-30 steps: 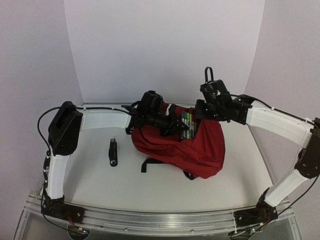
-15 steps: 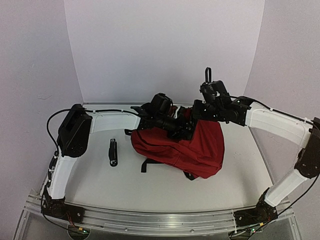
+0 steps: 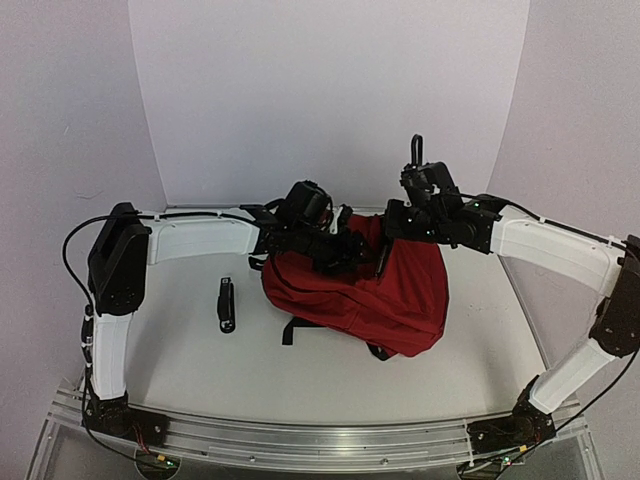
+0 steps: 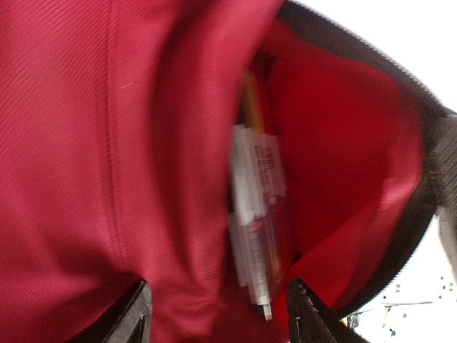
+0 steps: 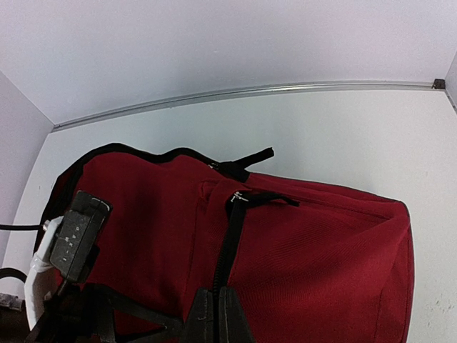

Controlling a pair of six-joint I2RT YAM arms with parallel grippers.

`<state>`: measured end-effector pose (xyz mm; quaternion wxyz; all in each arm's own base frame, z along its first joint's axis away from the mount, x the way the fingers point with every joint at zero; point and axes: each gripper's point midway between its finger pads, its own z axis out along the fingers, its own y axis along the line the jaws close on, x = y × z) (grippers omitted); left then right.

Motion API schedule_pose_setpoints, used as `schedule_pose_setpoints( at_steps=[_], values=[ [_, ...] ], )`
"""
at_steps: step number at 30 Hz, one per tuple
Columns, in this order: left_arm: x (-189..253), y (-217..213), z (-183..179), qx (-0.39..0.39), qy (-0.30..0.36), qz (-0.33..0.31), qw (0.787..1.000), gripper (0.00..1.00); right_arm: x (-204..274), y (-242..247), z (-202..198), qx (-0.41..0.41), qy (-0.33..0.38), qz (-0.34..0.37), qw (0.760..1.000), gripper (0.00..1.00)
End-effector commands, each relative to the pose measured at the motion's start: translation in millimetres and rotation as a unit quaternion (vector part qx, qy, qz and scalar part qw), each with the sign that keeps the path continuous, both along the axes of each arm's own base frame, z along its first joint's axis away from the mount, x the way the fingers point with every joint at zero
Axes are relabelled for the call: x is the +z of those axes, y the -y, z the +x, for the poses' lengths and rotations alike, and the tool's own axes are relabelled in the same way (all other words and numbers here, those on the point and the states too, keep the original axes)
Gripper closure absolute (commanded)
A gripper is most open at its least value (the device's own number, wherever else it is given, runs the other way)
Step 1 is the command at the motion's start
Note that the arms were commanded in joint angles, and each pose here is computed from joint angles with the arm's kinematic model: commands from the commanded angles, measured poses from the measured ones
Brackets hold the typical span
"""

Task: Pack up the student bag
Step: Place the stationery in the student bag, then pick up the stationery from the center of the board.

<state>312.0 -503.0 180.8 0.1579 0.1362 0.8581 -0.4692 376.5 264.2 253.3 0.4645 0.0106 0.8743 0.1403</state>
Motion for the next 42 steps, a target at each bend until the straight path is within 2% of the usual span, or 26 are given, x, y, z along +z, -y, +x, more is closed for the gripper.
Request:
schedule_pose_setpoints(
  at_steps=[1, 6, 12, 15, 17, 21, 24, 27, 30, 33, 42],
  values=[
    [21, -5, -4, -0.003, 0.021, -0.009, 1.000, 0.51, 38, -8, 3, 0.009, 0.049, 0.041, 0.998, 1.00],
    [22, 13, -15, -0.028, 0.016, -0.025, 0.999, 0.66, 35, -10, 5, 0.010, 0.047, 0.037, 0.998, 1.00],
    [17, 31, -26, -0.049, 0.009, -0.035, 0.998, 0.70, 32, -11, 6, 0.010, 0.045, 0.033, 0.998, 1.00],
    [19, 21, -22, -0.030, 0.029, -0.017, 0.999, 0.70, 33, -8, 6, 0.007, 0.047, 0.032, 0.998, 1.00],
    [36, 1, -13, 0.002, 0.069, -0.001, 0.998, 0.65, 33, -7, 5, 0.004, 0.049, 0.031, 0.998, 1.00],
    [58, -55, -3, 0.063, 0.109, 0.028, 0.992, 0.38, 32, -6, 5, 0.002, 0.049, 0.031, 0.998, 1.00],
    [61, -112, 10, 0.121, 0.106, 0.054, 0.985, 0.27, 30, -5, 4, 0.003, 0.046, 0.028, 0.999, 1.00],
    [34, -179, 24, 0.195, 0.067, 0.109, 0.972, 0.15, 26, -6, 4, 0.003, 0.043, 0.027, 0.999, 1.00],
    [-10, -246, 33, 0.263, 0.001, 0.179, 0.948, 0.09, 24, -6, 4, 0.003, 0.040, 0.028, 0.999, 1.00],
    [-47, -280, 29, 0.296, -0.038, 0.223, 0.928, 0.03, 24, -7, 4, 0.005, 0.040, 0.031, 0.999, 1.00],
    [-112, -298, 12, 0.297, -0.106, 0.283, 0.906, 0.01, 25, -7, 3, 0.007, 0.040, 0.031, 0.999, 1.00]
  ],
)
